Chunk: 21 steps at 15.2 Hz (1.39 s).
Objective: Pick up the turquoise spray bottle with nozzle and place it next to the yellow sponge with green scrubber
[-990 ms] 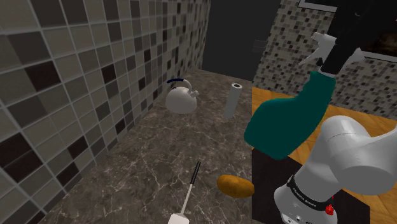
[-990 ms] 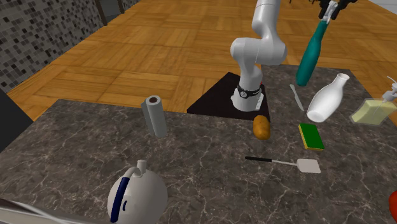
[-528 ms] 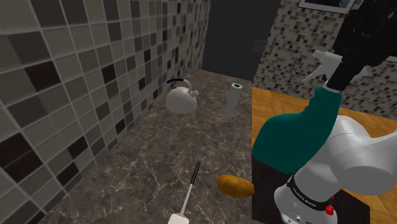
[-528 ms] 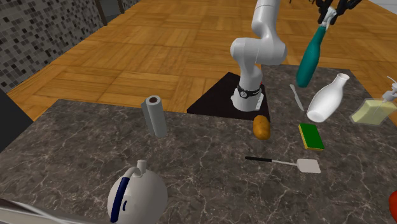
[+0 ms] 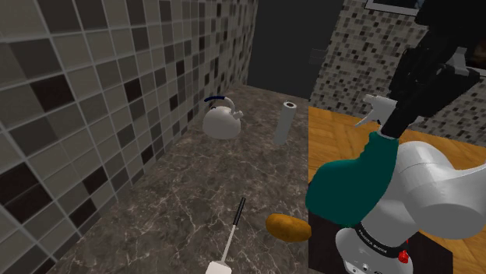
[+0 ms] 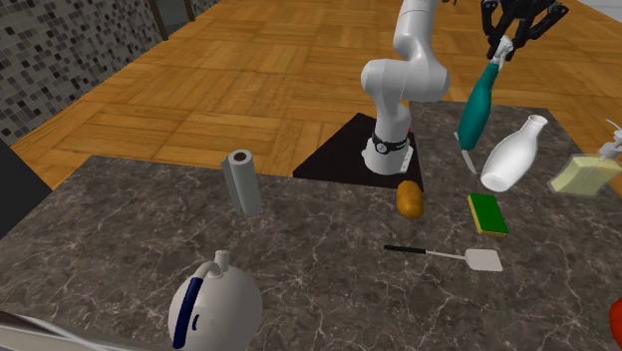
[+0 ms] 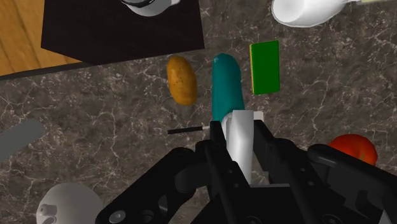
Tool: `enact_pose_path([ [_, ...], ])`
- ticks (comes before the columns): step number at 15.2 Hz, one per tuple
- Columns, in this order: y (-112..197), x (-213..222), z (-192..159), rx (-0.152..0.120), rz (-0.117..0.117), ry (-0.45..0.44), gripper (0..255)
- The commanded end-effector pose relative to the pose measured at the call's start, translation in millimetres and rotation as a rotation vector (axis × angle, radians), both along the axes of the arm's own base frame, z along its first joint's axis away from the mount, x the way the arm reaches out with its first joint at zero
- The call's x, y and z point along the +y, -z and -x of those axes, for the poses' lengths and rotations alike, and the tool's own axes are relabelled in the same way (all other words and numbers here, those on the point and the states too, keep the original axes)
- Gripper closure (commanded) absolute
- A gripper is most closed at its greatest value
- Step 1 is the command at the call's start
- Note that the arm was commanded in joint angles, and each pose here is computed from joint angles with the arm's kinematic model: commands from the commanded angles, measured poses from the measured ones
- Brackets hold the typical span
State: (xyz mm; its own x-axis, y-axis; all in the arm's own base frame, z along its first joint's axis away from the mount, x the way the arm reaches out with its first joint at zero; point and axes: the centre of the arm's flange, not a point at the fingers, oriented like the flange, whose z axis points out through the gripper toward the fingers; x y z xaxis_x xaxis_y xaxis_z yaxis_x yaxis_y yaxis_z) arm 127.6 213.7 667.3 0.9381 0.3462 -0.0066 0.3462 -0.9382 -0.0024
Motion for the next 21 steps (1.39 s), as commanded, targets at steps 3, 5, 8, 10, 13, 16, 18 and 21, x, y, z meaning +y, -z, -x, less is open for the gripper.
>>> enact_pose_path([
  [3,21,1,1,0.000,0.000,0.000,255],
  [5,32,1,1,0.000,0.000,0.000,255],
  [8,48,1,1,0.000,0.000,0.000,255],
  [10,58,1,1,0.000,0.000,0.000,255],
  [13,74,1,1,0.000,0.000,0.000,255],
  [16,90,1,1,0.000,0.000,0.000,255],
  [18,100,1,1,0.000,0.000,0.000,255],
  [21,116,1,1,0.000,0.000,0.000,255],
])
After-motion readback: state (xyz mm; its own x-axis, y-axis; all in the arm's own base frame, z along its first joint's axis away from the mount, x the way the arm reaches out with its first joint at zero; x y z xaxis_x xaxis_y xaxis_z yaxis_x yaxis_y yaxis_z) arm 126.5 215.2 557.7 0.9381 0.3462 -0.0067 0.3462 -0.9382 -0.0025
